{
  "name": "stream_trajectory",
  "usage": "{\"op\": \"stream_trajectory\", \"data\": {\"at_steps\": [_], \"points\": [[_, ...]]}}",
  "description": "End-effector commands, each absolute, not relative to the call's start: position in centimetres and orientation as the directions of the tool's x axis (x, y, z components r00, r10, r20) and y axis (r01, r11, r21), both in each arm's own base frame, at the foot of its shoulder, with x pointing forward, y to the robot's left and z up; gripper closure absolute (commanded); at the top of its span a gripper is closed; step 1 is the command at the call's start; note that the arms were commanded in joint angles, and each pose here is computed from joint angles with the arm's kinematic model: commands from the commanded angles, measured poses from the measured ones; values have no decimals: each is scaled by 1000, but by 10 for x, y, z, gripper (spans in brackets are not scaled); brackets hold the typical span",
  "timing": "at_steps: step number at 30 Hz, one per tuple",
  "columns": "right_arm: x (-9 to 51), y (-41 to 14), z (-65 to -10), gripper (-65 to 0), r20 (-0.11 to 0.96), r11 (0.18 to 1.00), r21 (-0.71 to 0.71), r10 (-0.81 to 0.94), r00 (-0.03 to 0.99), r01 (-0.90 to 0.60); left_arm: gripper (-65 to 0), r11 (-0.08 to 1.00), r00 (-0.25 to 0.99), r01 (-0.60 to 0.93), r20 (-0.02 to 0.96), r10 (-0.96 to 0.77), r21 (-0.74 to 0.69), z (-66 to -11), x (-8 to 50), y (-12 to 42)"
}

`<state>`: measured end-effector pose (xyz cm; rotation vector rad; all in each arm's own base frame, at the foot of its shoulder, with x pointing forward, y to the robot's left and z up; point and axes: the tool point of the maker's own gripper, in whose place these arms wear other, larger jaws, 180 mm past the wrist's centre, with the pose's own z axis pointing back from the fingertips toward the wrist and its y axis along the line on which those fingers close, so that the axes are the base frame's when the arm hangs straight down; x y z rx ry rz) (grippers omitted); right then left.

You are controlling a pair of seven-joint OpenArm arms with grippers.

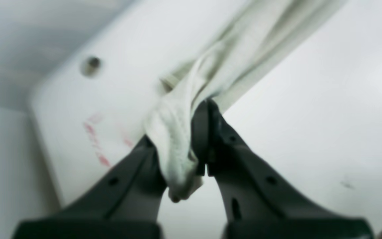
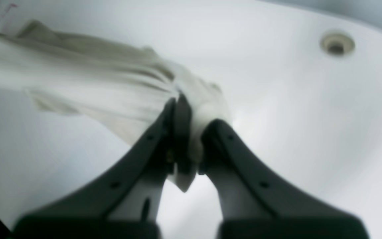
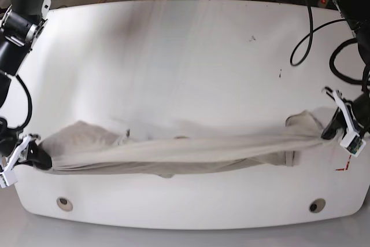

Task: Fold the T-shirt properly
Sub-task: 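Lift the shirt with both grippers and swing it down flat, then hold the shirt edge taut between both grippers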

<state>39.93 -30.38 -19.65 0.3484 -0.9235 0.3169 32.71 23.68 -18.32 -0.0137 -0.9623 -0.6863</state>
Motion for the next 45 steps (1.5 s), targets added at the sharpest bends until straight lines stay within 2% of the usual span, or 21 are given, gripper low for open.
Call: {"op": "stream_trajectory", "data": {"at_steps": [1,12,18,25,29,36,45], "points": [[396,-304,-184,0,852,902,135,105,512,-410,0,797,404,528,738,-540,293,-187,318,248],[307,-298,-275,0,750,919,223,50,659,-324,0,831,612,540,616,-497,134,-261,247,264],[248,-286,-314,0,678,925,270,16,735,-269,0,837,709,545,505,-492,50,-298,201,268],[193,-266,-350,0,586,915,351,-49,809,-200,0,847,765,532,427,-482,2,-316,168,274],[180,-258,-361,0,555,907,382,-73,828,-176,0,853,778,522,411,-476,-1,-318,162,277],[166,-251,-371,0,522,898,414,-100,847,-149,0,868,813,492,323,-484,61,-328,154,300],[161,-248,-374,0,512,895,424,-108,852,-141,0,869,819,492,308,-484,56,-331,148,301]]}}
